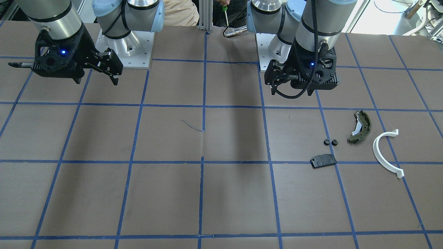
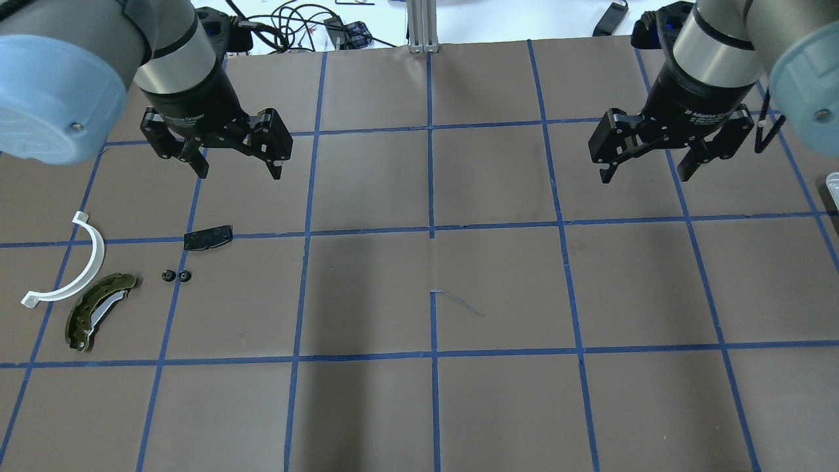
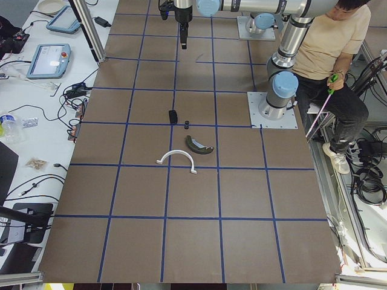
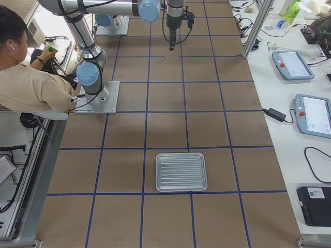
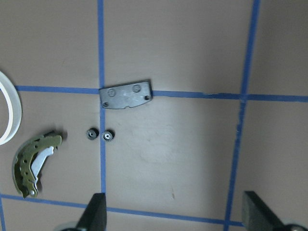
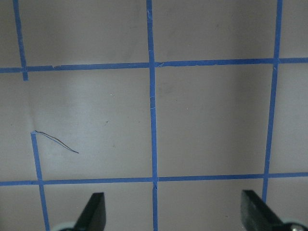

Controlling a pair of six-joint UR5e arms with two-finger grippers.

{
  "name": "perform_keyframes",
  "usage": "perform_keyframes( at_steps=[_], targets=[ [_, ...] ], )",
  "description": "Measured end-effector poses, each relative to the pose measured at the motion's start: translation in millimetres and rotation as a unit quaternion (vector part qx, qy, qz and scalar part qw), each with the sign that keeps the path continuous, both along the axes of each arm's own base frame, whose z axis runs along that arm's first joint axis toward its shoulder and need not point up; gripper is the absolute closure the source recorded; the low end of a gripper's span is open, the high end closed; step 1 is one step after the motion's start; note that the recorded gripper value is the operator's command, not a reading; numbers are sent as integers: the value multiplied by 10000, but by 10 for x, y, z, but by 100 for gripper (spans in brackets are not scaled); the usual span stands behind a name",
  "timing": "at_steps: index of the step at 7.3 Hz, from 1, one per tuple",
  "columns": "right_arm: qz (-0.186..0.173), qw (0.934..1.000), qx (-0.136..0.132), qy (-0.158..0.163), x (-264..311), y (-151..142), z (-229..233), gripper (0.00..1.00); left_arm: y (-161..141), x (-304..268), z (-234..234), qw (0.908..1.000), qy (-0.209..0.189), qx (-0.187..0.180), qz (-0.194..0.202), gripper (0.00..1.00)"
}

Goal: Place bearing gear from tray to pile

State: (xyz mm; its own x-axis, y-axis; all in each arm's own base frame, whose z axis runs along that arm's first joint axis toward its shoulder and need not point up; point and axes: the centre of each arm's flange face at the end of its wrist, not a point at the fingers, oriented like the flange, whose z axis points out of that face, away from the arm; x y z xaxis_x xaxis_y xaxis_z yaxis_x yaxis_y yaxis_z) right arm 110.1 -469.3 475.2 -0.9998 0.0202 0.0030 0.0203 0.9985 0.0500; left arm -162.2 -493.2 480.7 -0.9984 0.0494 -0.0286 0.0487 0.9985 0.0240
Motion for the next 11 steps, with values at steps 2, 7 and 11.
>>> perform_keyframes(
  at_steps=[2, 7, 11],
  targets=[
    [0, 10000, 0, -3, 0, -3, -3, 0, -63, -49, 24, 9997, 121, -94, -196, 0],
    [3, 10000, -29, -1, 0, -10, 2, 0, -9, -48, 43, 9992, 103, -208, -314, 0],
    [7, 10000, -33, 2, -1, -11, 2, 0, -6, -44, 44, 9992, 107, -209, -310, 0]
  ],
)
